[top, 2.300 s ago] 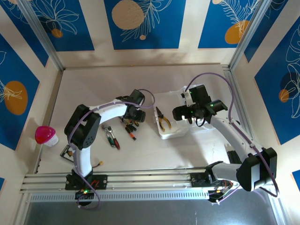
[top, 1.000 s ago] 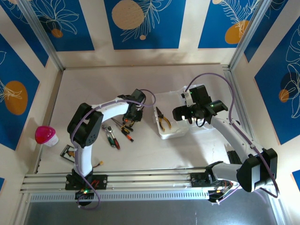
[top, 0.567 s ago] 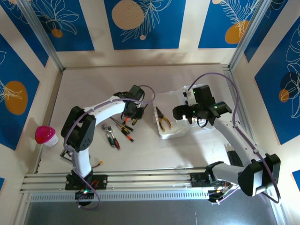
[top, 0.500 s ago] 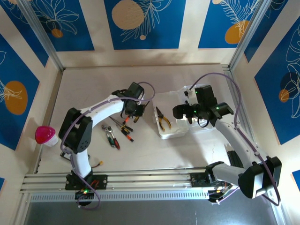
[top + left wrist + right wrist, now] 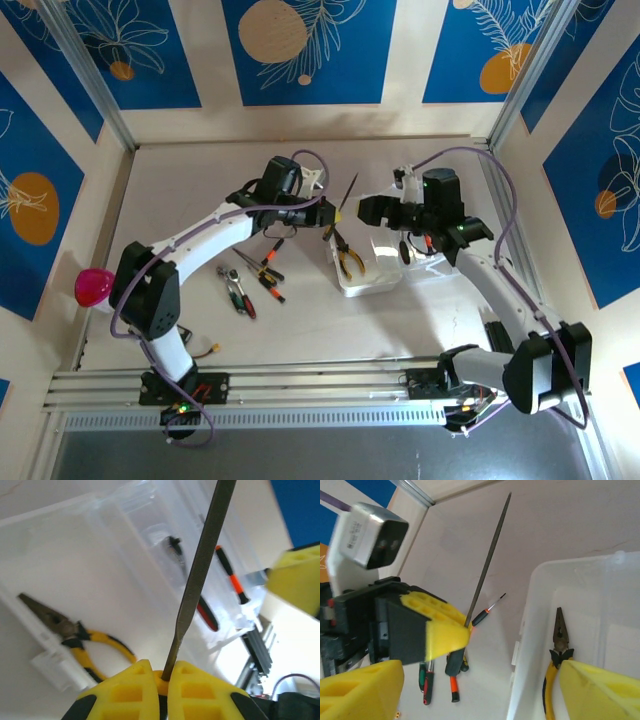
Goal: Pack the tool kit
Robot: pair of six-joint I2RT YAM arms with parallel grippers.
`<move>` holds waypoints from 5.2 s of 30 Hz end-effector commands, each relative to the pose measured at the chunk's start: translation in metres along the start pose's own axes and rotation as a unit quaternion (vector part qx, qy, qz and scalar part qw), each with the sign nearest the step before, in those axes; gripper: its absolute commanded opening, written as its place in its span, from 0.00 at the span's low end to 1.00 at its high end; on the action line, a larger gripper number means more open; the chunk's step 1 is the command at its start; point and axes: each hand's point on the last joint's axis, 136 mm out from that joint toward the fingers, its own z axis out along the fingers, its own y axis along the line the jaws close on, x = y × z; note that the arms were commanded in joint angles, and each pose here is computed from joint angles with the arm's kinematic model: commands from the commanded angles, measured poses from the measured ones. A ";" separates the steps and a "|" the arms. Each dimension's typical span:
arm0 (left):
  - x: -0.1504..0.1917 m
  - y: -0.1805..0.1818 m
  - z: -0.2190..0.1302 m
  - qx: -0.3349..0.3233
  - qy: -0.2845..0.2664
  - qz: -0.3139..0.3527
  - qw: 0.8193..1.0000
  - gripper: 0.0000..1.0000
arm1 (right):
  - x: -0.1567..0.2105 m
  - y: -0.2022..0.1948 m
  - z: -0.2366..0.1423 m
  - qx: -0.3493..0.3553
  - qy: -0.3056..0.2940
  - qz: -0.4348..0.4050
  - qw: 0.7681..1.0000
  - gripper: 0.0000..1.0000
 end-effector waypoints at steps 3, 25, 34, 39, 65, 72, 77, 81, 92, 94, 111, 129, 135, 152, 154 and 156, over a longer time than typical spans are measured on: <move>-0.001 -0.044 -0.002 0.084 -0.005 0.015 0.996 0.00 | -0.022 0.015 0.012 -0.023 -0.020 0.019 0.999 0.71; -0.001 -0.045 -0.011 0.075 -0.012 0.043 0.996 0.23 | -0.022 0.014 0.029 -0.012 0.004 0.012 1.000 0.00; 0.007 0.095 -0.081 -0.188 -0.009 -0.005 0.982 1.00 | -0.020 -0.074 -0.028 0.165 0.065 -0.033 0.984 0.00; 0.030 0.145 -0.105 -0.268 0.014 -0.034 0.963 1.00 | -0.026 -0.122 -0.066 0.286 0.079 -0.041 0.954 0.00; 0.048 0.165 -0.088 -0.258 0.035 -0.061 0.964 1.00 | -0.025 -0.198 -0.069 0.457 0.238 -0.134 0.847 0.00; 0.051 0.167 -0.088 -0.259 0.038 -0.061 0.963 1.00 | -0.021 -0.207 -0.067 0.468 0.250 -0.139 0.836 0.08; 0.054 0.167 -0.088 -0.260 0.039 -0.063 0.963 1.00 | -0.022 -0.204 -0.064 0.466 0.247 -0.142 0.838 0.24; 0.056 0.166 -0.090 -0.258 0.038 -0.059 0.964 1.00 | -0.022 -0.199 -0.065 0.466 0.239 -0.140 0.840 0.31; 0.082 0.179 -0.109 -0.304 0.040 -0.075 0.949 1.00 | -0.036 -0.122 -0.061 0.390 0.152 -0.168 0.892 0.99; 0.093 0.187 -0.113 -0.323 0.045 -0.091 0.941 1.00 | -0.026 -0.103 -0.050 0.351 0.143 -0.171 0.909 0.99; 0.134 0.255 -0.166 -0.462 -0.020 -0.209 0.861 0.79 | 0.033 -0.073 -0.004 0.213 0.149 -0.128 0.957 0.99; 0.155 0.288 -0.148 -0.473 0.006 -0.237 0.848 0.56 | 0.045 -0.077 0.005 0.211 0.170 -0.125 0.954 0.99; 0.156 0.288 -0.146 -0.468 0.006 -0.237 0.851 0.42 | 0.045 -0.075 0.007 0.210 0.173 -0.126 0.954 0.99; 0.150 0.286 -0.155 -0.483 0.002 -0.222 0.847 0.00 | 0.050 -0.077 0.008 0.211 0.179 -0.127 0.953 0.99; 0.145 0.283 -0.161 -0.487 -0.003 -0.215 0.846 0.00 | 0.050 -0.077 0.007 0.212 0.178 -0.127 0.952 0.99; 0.137 0.277 -0.168 -0.489 -0.011 -0.206 0.847 0.00 | 0.049 -0.077 0.006 0.212 0.176 -0.126 0.953 0.99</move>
